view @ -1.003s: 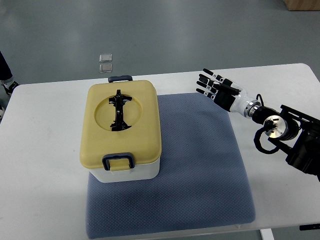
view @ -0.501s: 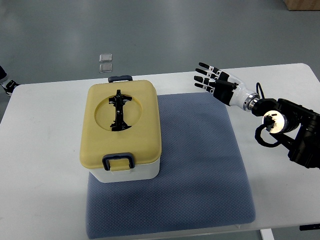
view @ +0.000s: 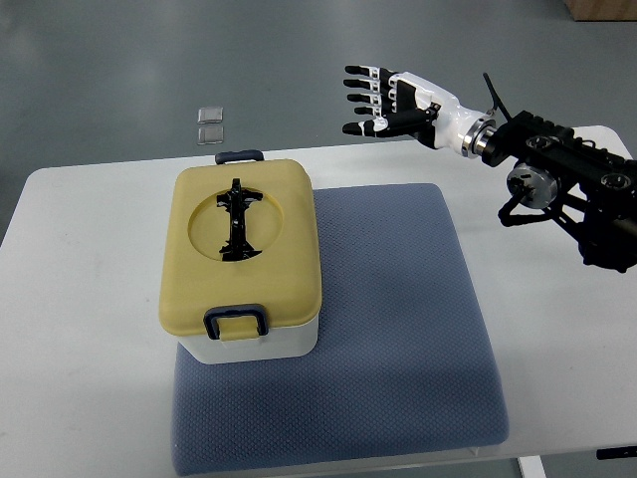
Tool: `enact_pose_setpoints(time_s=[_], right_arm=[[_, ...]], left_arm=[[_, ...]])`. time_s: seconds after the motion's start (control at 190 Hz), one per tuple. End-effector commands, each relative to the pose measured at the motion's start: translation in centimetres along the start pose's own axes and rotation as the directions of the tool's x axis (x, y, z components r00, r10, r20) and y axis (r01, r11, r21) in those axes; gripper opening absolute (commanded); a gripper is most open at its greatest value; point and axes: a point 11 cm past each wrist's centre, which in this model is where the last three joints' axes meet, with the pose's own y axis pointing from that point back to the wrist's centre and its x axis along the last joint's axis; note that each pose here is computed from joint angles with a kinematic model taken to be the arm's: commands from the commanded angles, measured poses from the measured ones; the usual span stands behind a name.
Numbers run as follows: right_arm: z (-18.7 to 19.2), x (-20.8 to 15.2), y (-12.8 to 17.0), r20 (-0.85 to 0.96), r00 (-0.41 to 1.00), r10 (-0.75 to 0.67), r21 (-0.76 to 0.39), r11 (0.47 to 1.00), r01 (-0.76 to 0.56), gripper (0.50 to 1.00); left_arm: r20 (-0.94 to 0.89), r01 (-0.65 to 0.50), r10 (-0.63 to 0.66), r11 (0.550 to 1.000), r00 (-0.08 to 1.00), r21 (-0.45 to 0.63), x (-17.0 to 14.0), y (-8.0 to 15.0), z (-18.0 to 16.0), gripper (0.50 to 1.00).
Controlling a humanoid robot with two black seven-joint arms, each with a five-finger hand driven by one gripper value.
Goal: Open white storage box with right hand
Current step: 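Move the right hand over the yellow lid toward its black handle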
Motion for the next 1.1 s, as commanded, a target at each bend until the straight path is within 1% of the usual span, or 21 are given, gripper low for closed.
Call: enact_pose_setpoints(time_s=[0.0, 0.095, 0.148, 0.248, 0.375, 0.501, 0.644, 0.723, 0.865, 0.934, 1.003, 1.092], right_arm=[[-3.5, -0.4, -0.5, -0.218, 0.974, -0.056, 0.024, 0.998, 0.062, 0.934], [-5.6, -0.6, -0.4, -0.393, 0.912, -0.117, 0.014, 0.991, 0.133, 0.934], [-6.4, -0.9, -0.3, -0.453, 0.878, -0.155, 0.014, 0.983, 0.181, 0.934], [-8.1, -3.1, -0.4, -0.577, 0.780, -0.241, 0.014, 0.953, 0.304, 0.934], [-9.4, -5.5, -0.9, -0.704, 0.643, -0.301, -0.026, 0.916, 0.401, 0.934], [-10.9, -8.7, -0.9, -0.810, 0.473, -0.347, -0.062, 0.852, 0.520, 0.934], [-12.5, -12.3, -1.2, -0.893, 0.286, -0.348, -0.108, 0.782, 0.614, 0.934], [-13.4, -13.6, -1.4, -0.914, 0.227, -0.337, -0.119, 0.756, 0.644, 0.934], [-13.6, -15.8, -2.0, -0.929, 0.156, -0.334, -0.147, 0.724, 0.674, 0.936], [-13.0, -16.4, -2.2, -0.941, 0.119, -0.317, -0.158, 0.721, 0.675, 0.936], [-11.8, -16.8, -2.4, -0.958, 0.025, -0.287, -0.199, 0.720, 0.665, 0.934], [-10.6, -17.2, -2.4, -0.964, -0.043, -0.262, -0.224, 0.713, 0.664, 0.934]], left_arm=[[0.000, 0.001, -0.001, 1.000, 1.000, 0.000, 0.0, 0.0, 0.0, 1.000], [0.000, -0.001, 0.001, 1.000, 1.000, 0.000, 0.0, 0.0, 0.0, 1.000], [0.000, 0.001, -0.001, 1.000, 1.000, 0.000, 0.0, 0.0, 0.0, 1.000], [0.000, 0.001, -0.001, 1.000, 1.000, 0.001, 0.0, 0.0, -0.1, 1.000], [0.000, -0.001, 0.001, 1.000, 1.000, 0.000, 0.0, 0.0, 0.0, 1.000], [0.000, -0.001, 0.001, 1.000, 1.000, 0.000, 0.0, 0.0, 0.0, 1.000], [0.000, -0.001, 0.001, 1.000, 1.000, 0.000, 0.0, 0.0, 0.0, 1.000], [0.000, 0.001, -0.001, 1.000, 1.000, 0.001, 0.0, 0.0, -0.1, 1.000], [0.001, -0.001, 0.001, 1.000, 1.000, 0.000, 0.0, 0.0, 0.0, 1.000], [0.000, -0.001, 0.001, 1.000, 1.000, 0.000, 0.0, 0.0, 0.0, 1.000], [0.000, -0.001, 0.001, 1.000, 1.000, 0.000, 0.0, 0.0, 0.0, 1.000], [0.000, -0.001, 0.001, 1.000, 1.000, 0.000, 0.0, 0.0, 0.0, 1.000]])
